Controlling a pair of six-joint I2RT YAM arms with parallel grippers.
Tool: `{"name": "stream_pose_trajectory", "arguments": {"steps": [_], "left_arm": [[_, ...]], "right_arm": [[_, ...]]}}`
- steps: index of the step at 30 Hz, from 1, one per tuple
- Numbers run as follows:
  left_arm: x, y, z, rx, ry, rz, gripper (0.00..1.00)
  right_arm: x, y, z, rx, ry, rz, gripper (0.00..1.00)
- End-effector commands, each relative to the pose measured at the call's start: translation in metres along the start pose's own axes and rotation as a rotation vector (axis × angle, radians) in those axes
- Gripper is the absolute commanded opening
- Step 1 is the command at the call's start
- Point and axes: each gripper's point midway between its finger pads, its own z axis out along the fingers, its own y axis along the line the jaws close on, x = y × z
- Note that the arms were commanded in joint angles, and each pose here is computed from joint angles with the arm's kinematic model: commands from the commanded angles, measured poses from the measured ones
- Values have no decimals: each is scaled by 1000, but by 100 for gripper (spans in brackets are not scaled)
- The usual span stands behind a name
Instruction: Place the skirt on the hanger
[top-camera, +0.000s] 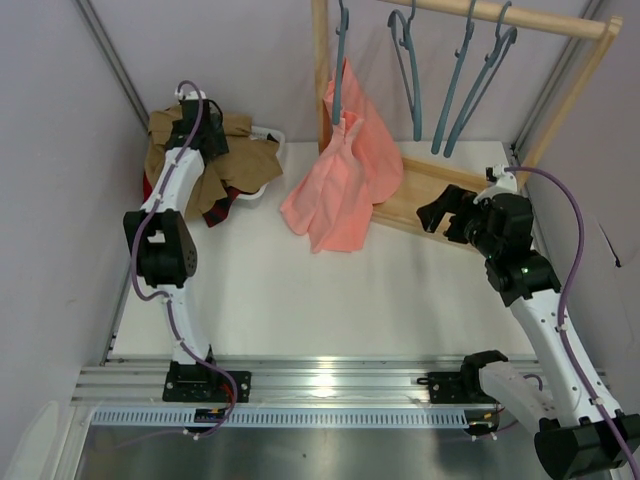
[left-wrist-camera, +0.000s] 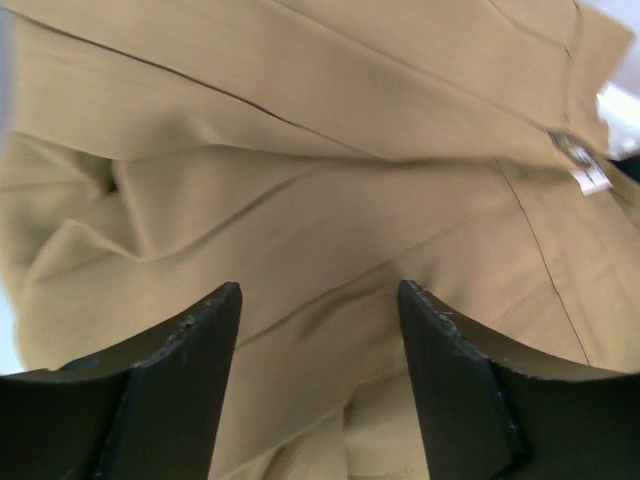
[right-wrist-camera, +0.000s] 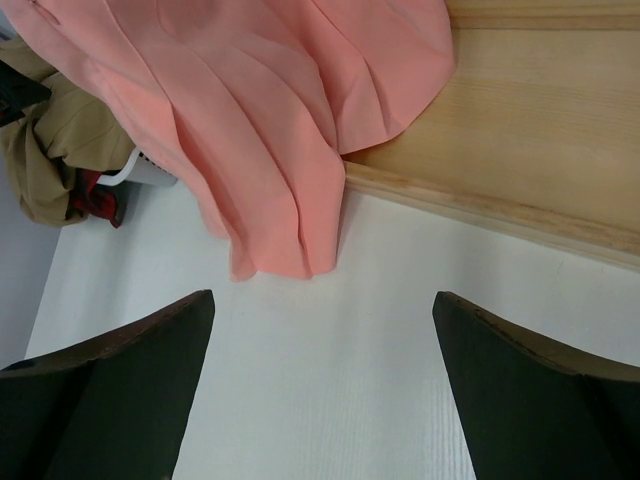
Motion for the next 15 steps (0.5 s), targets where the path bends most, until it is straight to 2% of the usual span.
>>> {"name": "stream_pose_trajectory", "arguments": {"steps": [1,4,6,7,8,11,15], "left_arm": [[-7,-15,-5,83,-24,17,73],[-2,-18,-3,101,-11,22,75],[3,-18,0,98,0,29,61],[6,-17,1,93,5,33,52],[7,-16,2,86,9,34,32],[-11,-13,-9,76,-28,17,0],[-65,-12,-50,118,-148,-10,0]], "right_arm": [[-26,14,-1,-33,-78,18,99],[-29,14,-1,-31,-88,23,99],[-29,13,0,-26,-93,28,99],[-29,13,0,-25,-91,31,100],[-28,13,2,-24,-85,35,100],[-29,15,2,-31,-87,40,99],[-31,18,2,-45,-91,45,99]]}}
